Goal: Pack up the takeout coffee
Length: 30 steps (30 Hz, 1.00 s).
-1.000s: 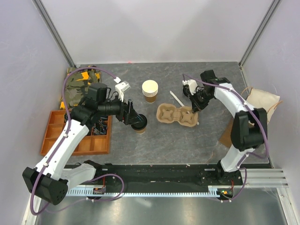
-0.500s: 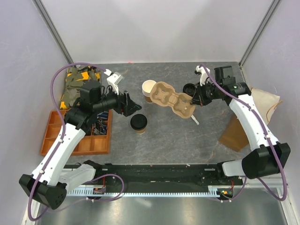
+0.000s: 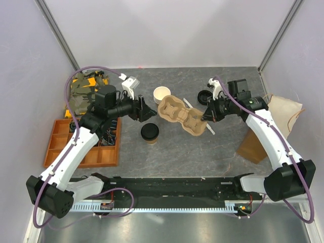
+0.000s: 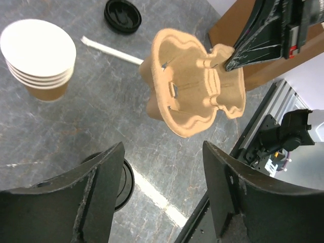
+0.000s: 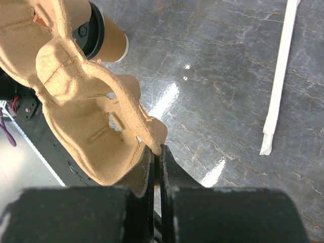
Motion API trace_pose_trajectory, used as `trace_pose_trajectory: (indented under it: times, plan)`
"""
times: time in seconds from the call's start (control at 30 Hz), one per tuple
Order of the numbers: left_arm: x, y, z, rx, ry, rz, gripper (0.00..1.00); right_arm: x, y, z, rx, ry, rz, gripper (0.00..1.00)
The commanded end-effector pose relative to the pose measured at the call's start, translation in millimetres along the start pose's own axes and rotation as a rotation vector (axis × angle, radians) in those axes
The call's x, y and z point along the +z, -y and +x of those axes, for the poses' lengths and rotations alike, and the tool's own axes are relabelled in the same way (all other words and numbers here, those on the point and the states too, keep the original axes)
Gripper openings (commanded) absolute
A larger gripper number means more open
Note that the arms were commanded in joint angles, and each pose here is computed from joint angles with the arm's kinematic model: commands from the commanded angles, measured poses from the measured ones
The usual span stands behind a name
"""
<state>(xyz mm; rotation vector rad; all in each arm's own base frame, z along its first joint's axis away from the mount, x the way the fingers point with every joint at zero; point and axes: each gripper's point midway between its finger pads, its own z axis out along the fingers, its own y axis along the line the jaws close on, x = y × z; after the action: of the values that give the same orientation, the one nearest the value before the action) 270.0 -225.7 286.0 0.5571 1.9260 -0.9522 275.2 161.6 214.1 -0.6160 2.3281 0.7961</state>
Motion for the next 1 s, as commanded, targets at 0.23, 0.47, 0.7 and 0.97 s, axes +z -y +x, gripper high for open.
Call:
trace_pose_trajectory:
  times: [0.23,0.47,0.7,0.97]
  plan:
    - [17.8,6.8,21.3,-0.105,-0.022,0.039,0.61,2.0,-16.7,8.8,-0.082,0.003,-0.031,0.0]
    - [22.9,6.6,30.7,-0.115,-0.045,0.033,0.58,5.0,-20.9,13.8,-0.097,-0.015,-0.036,0.0]
    - [25.1,3.4,31.2,-0.121,-0.045,0.019,0.52,9.5,-25.2,20.9,-0.111,-0.037,-0.049,0.0]
    - [29.2,5.2,41.2,-0.153,-0.076,0.035,0.37,9.7,-30.3,18.7,-0.125,-0.036,-0.059,0.0]
